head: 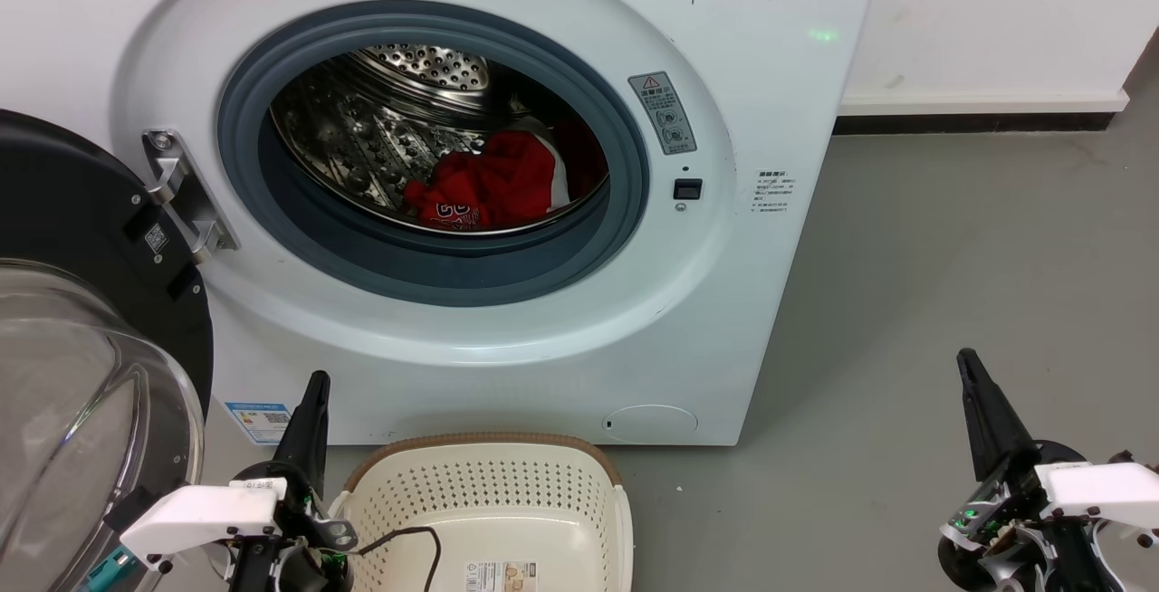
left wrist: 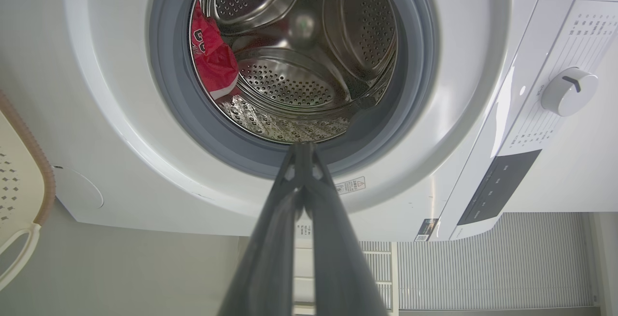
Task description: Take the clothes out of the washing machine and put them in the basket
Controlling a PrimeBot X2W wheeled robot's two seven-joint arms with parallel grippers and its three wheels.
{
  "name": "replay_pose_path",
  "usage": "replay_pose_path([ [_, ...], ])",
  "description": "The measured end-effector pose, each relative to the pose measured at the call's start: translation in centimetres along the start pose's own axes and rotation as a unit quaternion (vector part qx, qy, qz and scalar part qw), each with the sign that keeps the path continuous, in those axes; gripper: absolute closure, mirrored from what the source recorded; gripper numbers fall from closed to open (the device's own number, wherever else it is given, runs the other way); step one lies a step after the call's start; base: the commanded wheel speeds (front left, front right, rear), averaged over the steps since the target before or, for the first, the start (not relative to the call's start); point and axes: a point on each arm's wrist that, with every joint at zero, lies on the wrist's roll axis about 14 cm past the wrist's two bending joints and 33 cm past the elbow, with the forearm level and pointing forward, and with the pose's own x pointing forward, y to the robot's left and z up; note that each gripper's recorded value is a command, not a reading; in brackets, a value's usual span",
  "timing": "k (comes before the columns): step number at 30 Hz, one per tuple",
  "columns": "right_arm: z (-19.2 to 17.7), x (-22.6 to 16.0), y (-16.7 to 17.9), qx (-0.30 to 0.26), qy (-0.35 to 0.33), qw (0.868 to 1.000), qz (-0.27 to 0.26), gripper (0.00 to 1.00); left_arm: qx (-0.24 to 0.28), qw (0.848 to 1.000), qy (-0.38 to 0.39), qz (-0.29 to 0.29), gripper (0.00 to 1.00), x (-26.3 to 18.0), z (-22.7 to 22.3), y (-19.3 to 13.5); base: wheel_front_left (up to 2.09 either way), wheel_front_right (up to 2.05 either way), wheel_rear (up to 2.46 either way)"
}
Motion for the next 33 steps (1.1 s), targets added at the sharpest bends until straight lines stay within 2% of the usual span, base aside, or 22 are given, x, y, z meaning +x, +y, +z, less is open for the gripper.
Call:
replay_pose_path([
  [25, 0.0, 0.0, 0.0, 0.0, 0.0, 1.0, -0.001, 1.0, 0.0, 1.0, 0.0, 0.001, 1.0, 0.0, 0.0, 0.1, 0.0, 0.0, 0.0],
  [26, 0.0, -0.1, -0.4, 0.001, 0.0, 1.0, -0.005, 0.0, -0.001, 1.0, 0.0, 0.006, 0.0, -0.1, 0.0, 0.4, 0.0, 0.0, 0.0],
  [29, 0.0, -0.8, -1.8, 0.002, -0.002, 1.0, -0.027, 0.0, -0.003, 1.0, 0.0, 0.031, 0.0, -0.9, -0.2, 2.1, 0.0, 0.0, 0.0],
  [33, 0.1, -0.9, -1.8, 0.0, -0.009, 1.0, -0.027, 0.0, 0.0, 1.0, 0.001, 0.03, 0.0, -0.8, -0.6, 2.0, 0.0, 0.0, 0.0],
])
